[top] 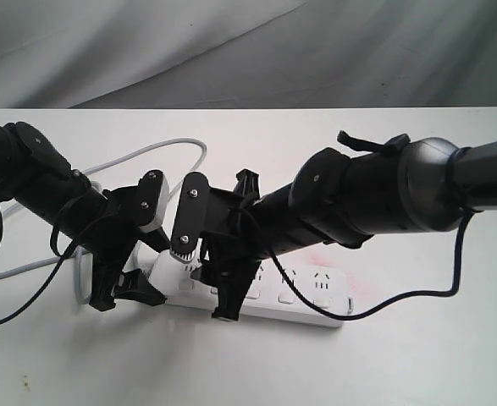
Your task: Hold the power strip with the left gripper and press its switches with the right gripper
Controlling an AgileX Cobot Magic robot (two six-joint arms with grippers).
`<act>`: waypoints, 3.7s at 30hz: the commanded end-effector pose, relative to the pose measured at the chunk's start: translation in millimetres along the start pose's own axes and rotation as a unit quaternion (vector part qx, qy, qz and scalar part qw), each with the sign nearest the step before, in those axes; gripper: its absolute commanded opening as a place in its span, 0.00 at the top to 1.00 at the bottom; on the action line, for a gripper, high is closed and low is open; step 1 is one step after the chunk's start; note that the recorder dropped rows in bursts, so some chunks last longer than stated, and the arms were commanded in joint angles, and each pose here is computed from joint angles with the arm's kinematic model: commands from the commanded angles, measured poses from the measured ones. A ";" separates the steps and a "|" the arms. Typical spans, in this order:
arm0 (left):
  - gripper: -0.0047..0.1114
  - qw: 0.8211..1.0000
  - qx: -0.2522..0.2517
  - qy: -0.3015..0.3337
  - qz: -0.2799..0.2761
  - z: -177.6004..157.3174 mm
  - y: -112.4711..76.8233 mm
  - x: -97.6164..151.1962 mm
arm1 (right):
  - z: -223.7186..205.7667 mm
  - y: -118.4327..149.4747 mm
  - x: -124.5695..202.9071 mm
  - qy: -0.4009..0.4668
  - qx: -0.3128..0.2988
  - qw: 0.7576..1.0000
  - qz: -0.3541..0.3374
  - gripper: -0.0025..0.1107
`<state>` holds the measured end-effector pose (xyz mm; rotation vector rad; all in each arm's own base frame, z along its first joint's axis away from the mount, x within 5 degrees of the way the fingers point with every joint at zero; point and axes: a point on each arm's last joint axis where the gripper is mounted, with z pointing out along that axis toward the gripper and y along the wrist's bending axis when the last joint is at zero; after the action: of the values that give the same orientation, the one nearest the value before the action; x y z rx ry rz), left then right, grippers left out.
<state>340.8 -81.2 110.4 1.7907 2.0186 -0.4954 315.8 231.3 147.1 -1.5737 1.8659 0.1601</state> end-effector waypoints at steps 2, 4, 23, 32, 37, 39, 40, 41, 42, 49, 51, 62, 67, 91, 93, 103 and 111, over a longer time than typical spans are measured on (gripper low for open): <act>0.45 1.000 0.007 -0.004 -0.001 0.9 -1.4 -2.4 | -3.4 -0.7 5.6 0.007 0.008 1.000 0.000 0.49; 0.45 1.000 0.007 -0.004 -0.001 0.9 -1.4 -2.4 | -3.2 -1.1 9.7 0.012 0.013 1.000 0.003 0.49; 0.45 1.000 0.007 -0.004 -0.001 0.9 -1.4 -2.4 | -1.3 0.1 16.8 0.022 0.012 1.000 0.009 0.49; 0.45 1.000 0.007 -0.004 -0.001 0.9 -1.4 -2.4 | 8.0 5.2 23.2 0.032 -0.007 0.999 0.011 0.49; 0.45 1.000 0.007 -0.004 -0.001 0.9 -1.4 -2.4 | 8.0 5.2 23.2 0.032 -0.007 0.999 0.011 0.49; 0.45 1.000 0.007 -0.004 -0.001 0.9 -1.4 -2.4 | 8.0 5.2 23.2 0.032 -0.007 0.999 0.011 0.49; 0.45 1.000 0.007 -0.004 -0.001 0.9 -1.4 -2.4 | 8.1 5.6 23.7 0.033 -0.007 0.999 0.011 0.49; 0.45 1.000 0.007 -0.004 -0.001 0.9 -1.4 -2.4 | 9.6 6.8 25.3 0.035 -0.010 0.999 0.011 0.49; 0.45 1.000 0.007 -0.004 -0.001 0.9 -1.4 -2.4 | 11.2 8.0 27.7 0.039 -0.011 0.999 0.011 0.49; 0.45 1.000 0.007 -0.004 -0.001 0.9 -1.4 -2.4 | 17.8 20.0 43.3 0.063 -0.028 0.998 0.001 0.49; 0.45 1.000 0.007 -0.004 -0.001 0.9 -1.4 -2.4 | 17.8 20.0 43.3 0.063 -0.028 0.998 0.001 0.49; 0.45 1.000 0.007 -0.004 -0.001 0.9 -1.4 -2.4 | -8.7 6.4 23.8 0.032 0.016 0.999 -0.008 0.49; 0.45 1.000 0.007 -0.004 -0.001 0.9 -1.4 -2.4 | -31.0 -0.5 10.2 0.006 0.041 0.999 -0.006 0.49; 0.45 1.000 0.007 -0.004 -0.001 0.9 -1.4 -2.4 | -35.9 7.2 43.5 0.045 0.042 0.998 0.031 0.49; 0.45 1.000 0.007 -0.004 -0.001 0.9 -1.4 -2.4 | -32.8 8.8 45.4 0.048 0.036 0.998 0.032 0.49; 0.45 1.000 0.007 -0.004 -0.001 0.9 -1.4 -2.4 | -20.3 15.4 53.6 0.063 0.010 0.997 0.038 0.49; 0.45 1.000 0.007 -0.004 -0.001 0.9 -1.4 -2.4 | -7.5 21.8 63.0 0.079 -0.012 0.996 0.040 0.49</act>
<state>340.8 -81.2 110.4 1.7910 2.0184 -0.4964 293.1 182.5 127.0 -1.5286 2.0133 0.0650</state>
